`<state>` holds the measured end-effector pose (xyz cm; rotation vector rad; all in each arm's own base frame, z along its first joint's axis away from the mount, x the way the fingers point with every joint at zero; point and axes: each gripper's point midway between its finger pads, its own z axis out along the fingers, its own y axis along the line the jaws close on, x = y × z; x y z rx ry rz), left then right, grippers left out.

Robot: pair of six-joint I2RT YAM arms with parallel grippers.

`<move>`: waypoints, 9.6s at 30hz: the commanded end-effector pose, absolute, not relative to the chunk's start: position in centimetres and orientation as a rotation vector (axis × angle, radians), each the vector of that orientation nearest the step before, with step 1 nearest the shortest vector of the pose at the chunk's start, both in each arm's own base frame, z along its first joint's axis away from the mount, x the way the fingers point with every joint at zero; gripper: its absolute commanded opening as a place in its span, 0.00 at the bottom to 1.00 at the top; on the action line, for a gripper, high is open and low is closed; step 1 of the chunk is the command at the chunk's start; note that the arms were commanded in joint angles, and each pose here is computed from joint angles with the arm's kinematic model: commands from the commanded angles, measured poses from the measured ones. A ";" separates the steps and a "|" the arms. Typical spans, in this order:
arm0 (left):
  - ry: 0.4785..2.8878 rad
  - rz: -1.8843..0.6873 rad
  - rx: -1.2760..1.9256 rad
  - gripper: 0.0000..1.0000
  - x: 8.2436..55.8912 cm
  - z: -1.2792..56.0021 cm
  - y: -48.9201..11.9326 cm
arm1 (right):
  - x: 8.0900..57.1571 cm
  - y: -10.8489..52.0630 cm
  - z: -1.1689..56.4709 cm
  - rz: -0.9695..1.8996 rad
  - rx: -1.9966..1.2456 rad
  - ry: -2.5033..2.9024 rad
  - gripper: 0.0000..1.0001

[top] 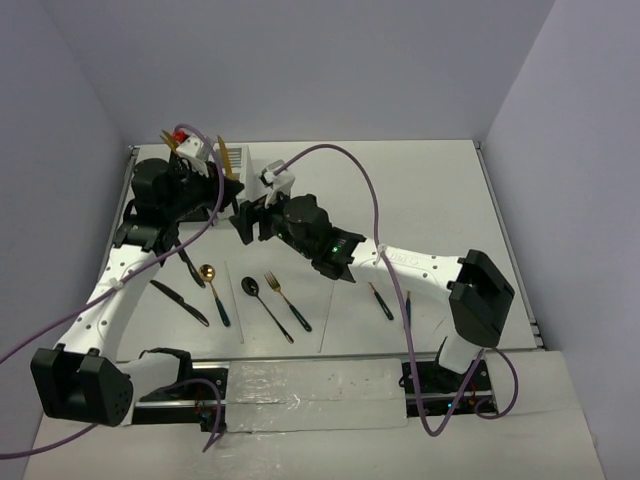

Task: Sort the eating utensils into containers

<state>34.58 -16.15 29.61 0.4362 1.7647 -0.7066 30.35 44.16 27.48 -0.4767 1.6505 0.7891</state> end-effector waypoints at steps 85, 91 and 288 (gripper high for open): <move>2.043 -0.381 0.314 0.74 33.8 23.7 -1.9 | 20.4 15.6 0.6 0.051 -0.322 3.078 0.48; 2.006 -0.364 0.298 0.74 32.6 25.0 -0.9 | 19.3 14.6 0.6 -0.012 -0.327 3.091 0.53; 1.995 -0.038 0.068 0.72 29.1 23.1 5.3 | 58.1 47.9 23.1 0.831 0.391 1.301 0.00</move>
